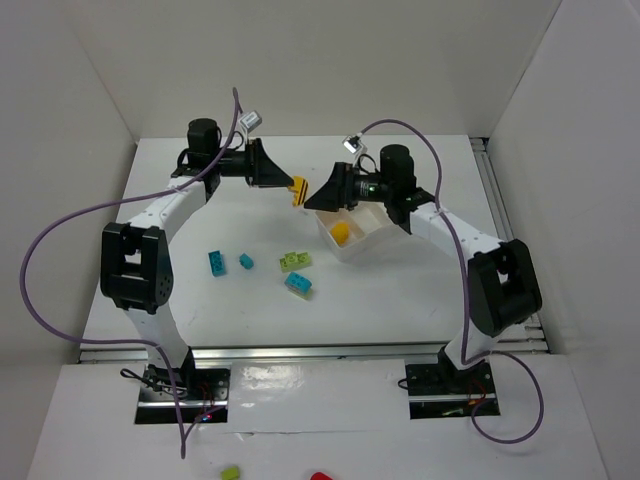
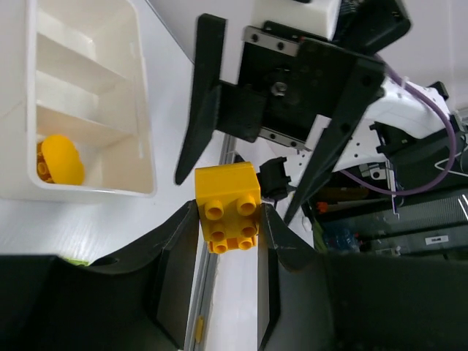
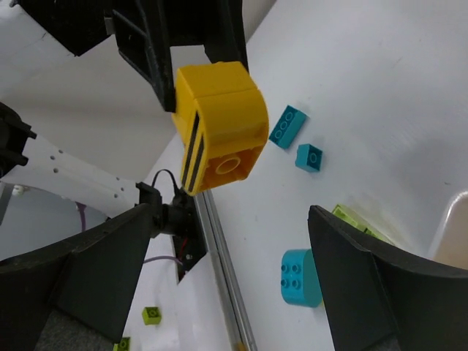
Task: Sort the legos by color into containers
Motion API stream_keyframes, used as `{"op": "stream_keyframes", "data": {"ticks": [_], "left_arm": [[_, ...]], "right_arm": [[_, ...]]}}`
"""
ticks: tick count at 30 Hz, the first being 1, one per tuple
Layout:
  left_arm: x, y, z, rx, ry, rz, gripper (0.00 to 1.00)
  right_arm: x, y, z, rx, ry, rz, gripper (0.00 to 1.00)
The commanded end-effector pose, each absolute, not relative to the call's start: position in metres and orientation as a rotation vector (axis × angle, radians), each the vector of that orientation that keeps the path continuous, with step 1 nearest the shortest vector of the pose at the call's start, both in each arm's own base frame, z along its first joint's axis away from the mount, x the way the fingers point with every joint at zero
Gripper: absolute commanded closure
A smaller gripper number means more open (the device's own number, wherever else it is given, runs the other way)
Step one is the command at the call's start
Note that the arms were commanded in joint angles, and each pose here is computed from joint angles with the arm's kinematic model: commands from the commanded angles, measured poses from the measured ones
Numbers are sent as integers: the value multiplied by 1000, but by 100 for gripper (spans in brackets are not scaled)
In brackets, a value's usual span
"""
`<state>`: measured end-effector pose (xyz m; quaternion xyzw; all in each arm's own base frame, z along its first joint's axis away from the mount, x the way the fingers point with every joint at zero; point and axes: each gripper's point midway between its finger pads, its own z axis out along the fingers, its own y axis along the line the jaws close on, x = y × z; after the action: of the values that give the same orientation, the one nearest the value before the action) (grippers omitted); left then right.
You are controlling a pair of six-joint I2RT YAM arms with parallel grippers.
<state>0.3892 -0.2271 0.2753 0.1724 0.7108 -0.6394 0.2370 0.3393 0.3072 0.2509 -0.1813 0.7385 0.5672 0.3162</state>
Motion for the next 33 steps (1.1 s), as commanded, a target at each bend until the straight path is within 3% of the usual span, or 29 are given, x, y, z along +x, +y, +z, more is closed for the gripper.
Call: {"op": "stream_keyframes", "data": {"ticks": [1, 9, 15, 22, 25, 29, 33], "left_arm": [[373, -226, 302, 622, 1845, -1772, 100], [371, -226, 302, 627, 1843, -1783, 100], [369, -226, 299, 637, 1845, -1773, 100], [369, -226, 301, 639, 1841, -1772, 100], [370, -226, 305, 645, 1832, -1768, 100], [370, -226, 306, 643, 1831, -1770, 100], [370, -226, 303, 643, 1831, -1770, 100]], "right_arm": [[343, 314, 274, -545, 1809, 1595, 7], [343, 322, 285, -570, 1703, 1721, 23], [332, 326, 294, -558, 1642, 1833, 25], [328, 334, 288, -580, 1660, 1850, 53], [327, 334, 286, -585, 1671, 1856, 54], [329, 335, 285, -584, 1672, 1856, 45], [330, 339, 284, -583, 1688, 1866, 45]]}}
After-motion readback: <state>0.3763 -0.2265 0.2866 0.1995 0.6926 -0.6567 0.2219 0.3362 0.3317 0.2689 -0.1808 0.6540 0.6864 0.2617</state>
